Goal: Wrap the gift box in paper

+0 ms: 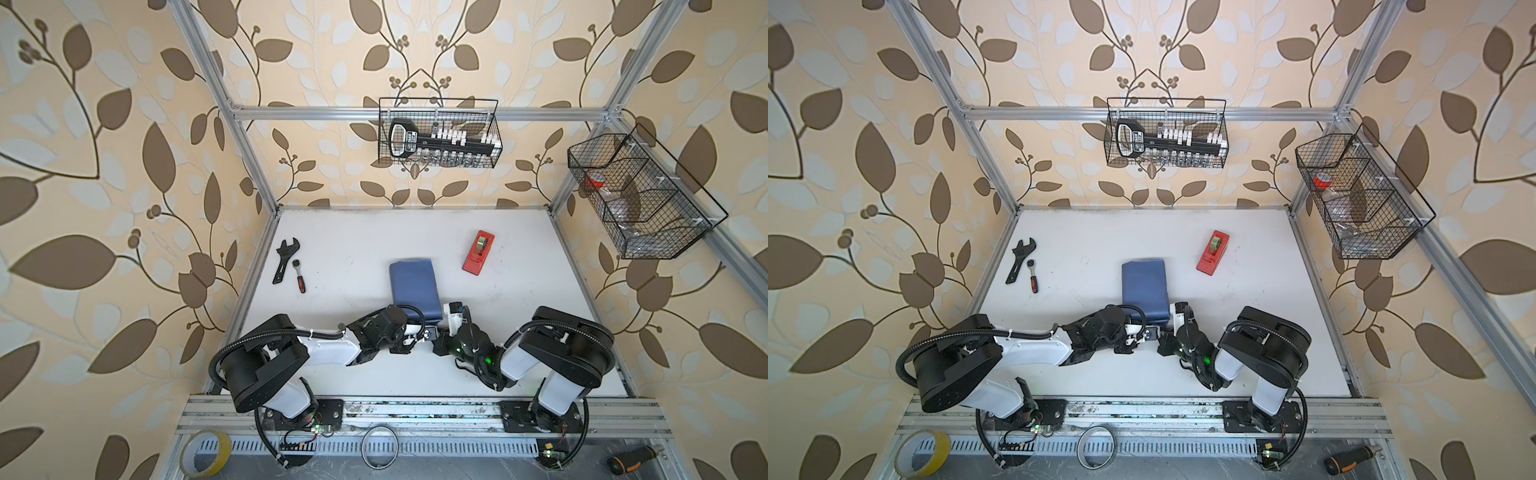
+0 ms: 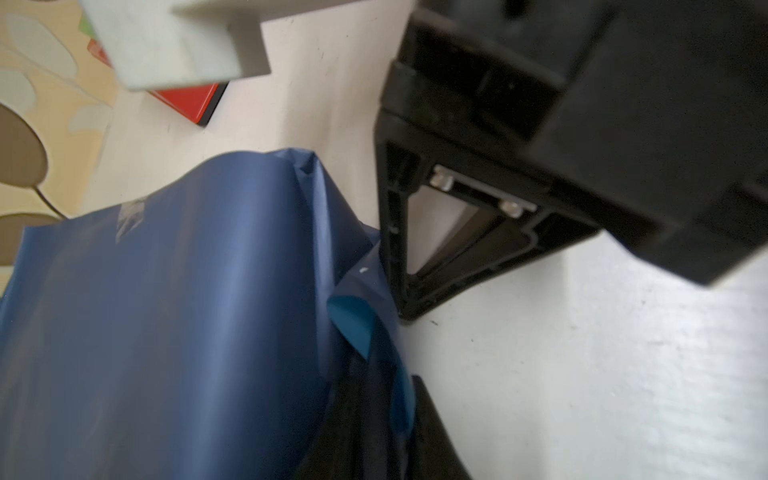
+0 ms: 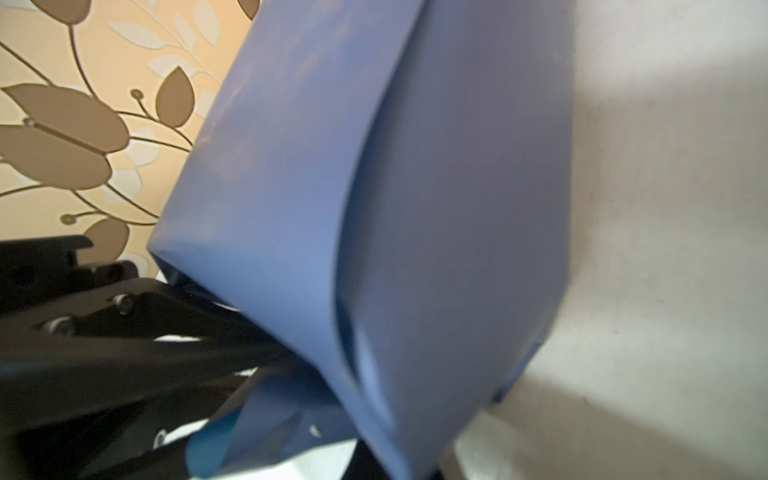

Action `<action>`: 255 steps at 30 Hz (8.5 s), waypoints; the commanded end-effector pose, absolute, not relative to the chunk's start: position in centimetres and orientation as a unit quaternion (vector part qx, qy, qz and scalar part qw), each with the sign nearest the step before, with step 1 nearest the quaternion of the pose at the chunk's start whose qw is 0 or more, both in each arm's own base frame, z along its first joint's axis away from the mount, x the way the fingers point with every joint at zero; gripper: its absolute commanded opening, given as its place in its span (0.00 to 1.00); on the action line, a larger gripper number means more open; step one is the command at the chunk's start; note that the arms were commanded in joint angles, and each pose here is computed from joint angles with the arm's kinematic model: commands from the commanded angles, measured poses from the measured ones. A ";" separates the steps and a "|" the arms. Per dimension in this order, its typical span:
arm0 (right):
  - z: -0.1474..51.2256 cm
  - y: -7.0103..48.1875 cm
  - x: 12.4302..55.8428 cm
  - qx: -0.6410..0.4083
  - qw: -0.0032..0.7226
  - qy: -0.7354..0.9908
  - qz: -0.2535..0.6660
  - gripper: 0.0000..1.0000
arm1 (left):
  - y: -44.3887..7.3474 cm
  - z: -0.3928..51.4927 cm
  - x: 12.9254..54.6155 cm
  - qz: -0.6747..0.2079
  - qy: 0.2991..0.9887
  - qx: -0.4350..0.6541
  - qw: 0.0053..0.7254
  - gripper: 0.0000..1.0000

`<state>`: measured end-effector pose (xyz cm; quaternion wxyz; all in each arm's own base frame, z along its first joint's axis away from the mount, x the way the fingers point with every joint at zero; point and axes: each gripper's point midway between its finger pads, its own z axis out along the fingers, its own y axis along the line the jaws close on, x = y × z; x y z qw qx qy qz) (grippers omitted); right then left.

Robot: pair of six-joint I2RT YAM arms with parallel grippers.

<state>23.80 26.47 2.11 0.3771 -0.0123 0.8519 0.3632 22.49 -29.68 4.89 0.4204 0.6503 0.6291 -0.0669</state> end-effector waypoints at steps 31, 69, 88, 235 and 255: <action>9.4 22.9 29.5 -0.084 0.353 0.886 0.288 0.84 | -31.0 6.3 22.8 -0.092 0.603 0.645 0.461 0.00; 2.3 20.4 29.6 -0.095 0.269 0.937 0.199 0.73 | -31.8 9.5 24.4 -0.064 0.587 0.652 0.475 0.00; 3.5 20.7 30.0 -0.108 0.281 0.932 0.201 0.73 | -31.2 8.1 24.5 -0.077 0.612 0.622 0.482 0.00; 4.9 24.0 28.2 -0.287 0.494 0.801 0.176 0.47 | -27.9 9.7 25.8 0.013 0.569 0.638 0.519 0.99; 4.8 24.0 28.3 -0.285 0.493 0.803 0.176 0.45 | -27.1 7.8 28.2 0.018 0.587 0.614 0.528 0.93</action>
